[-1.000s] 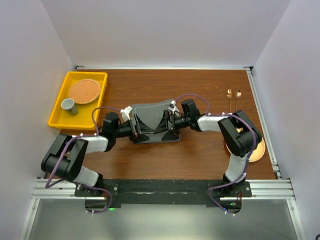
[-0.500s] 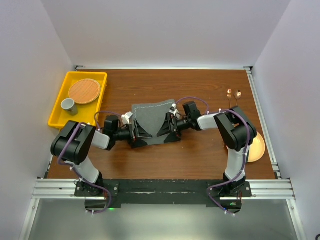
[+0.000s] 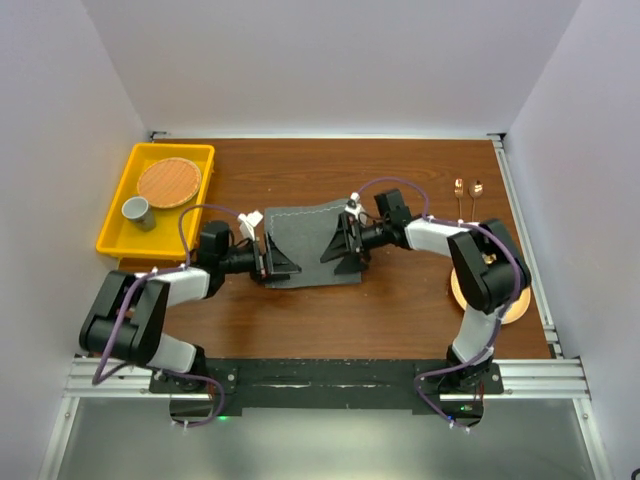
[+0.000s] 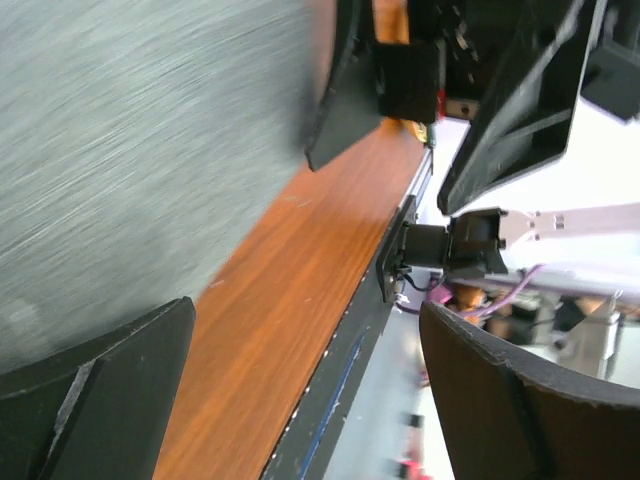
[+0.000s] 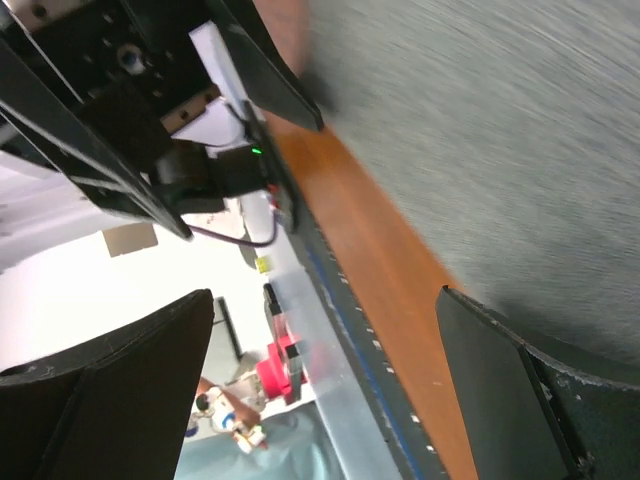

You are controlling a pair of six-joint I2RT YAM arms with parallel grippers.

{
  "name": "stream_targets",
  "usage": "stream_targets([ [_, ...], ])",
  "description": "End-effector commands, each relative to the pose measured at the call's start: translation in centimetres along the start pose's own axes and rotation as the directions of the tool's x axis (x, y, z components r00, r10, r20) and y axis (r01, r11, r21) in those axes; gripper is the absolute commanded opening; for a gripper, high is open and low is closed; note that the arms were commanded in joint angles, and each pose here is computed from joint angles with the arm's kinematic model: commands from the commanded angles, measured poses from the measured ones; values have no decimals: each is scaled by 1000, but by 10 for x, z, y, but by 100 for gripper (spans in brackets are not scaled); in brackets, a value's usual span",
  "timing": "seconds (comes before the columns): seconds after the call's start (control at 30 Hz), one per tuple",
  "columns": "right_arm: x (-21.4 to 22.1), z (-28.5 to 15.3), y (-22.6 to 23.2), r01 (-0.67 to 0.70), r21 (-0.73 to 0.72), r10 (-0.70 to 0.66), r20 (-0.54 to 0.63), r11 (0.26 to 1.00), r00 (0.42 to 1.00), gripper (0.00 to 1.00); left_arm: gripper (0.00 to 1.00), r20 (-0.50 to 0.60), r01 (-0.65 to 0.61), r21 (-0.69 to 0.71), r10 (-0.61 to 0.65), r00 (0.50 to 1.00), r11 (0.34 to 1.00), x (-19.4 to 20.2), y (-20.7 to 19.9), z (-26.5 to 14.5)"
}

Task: Fold the napkin into a case and place the utensils inside
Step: Smooth out the lower triangle-folded napkin at the center of the board.

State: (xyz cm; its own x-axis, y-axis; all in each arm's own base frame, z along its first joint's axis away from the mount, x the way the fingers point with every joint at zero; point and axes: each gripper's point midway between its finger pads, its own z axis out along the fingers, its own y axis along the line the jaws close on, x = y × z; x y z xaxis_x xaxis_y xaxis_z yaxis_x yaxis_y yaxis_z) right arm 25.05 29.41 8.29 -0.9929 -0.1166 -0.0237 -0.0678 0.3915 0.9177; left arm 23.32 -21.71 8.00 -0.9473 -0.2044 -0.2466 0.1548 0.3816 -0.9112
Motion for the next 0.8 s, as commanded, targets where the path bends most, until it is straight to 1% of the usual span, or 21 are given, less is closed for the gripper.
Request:
stream_targets([
  [0.0,-27,-21,64,177,-56,-172,76,983,982,98,100,56,-190,49,187,981,981,-30,-44,1],
  [0.03,-31,-18,61,174,-58,-169,82,983,982,98,100,74,-174,46,171,983,984,-35,-45,3],
  [0.07,-33,-16,56,171,-52,-166,84,984,983,98,100,87,-186,45,182,979,981,-39,-44,5],
  [0.23,-47,0,12,129,-18,-128,60,991,990,98,100,99,-158,-13,158,982,987,-54,-17,20],
  [0.3,-54,2,-1,135,-5,-134,63,991,989,98,100,86,-105,-42,109,990,994,-53,0,25],
  [0.37,-57,4,-20,104,10,-104,60,995,993,98,100,78,-61,-72,67,995,996,-50,20,27],
  [0.47,-52,6,-40,66,27,-67,48,997,997,98,100,64,-16,-114,23,998,993,-45,42,25],
  [0.53,-41,9,-49,31,31,-32,33,999,999,98,100,50,-11,-127,17,999,992,-41,49,22],
  [0.6,-36,9,-51,16,23,-16,28,1000,999,98,100,36,-23,-136,28,999,991,-38,50,20],
  [0.67,-37,6,-38,25,-9,-24,26,1000,999,98,100,38,-58,-107,63,997,993,-42,39,19],
  [0.7,-47,1,-20,58,-28,-57,46,998,997,98,100,40,-91,-91,95,995,992,-45,33,19],
  [0.77,-60,-6,2,98,-58,-94,66,994,993,98,100,44,-150,-40,152,987,988,-57,12,18],
])
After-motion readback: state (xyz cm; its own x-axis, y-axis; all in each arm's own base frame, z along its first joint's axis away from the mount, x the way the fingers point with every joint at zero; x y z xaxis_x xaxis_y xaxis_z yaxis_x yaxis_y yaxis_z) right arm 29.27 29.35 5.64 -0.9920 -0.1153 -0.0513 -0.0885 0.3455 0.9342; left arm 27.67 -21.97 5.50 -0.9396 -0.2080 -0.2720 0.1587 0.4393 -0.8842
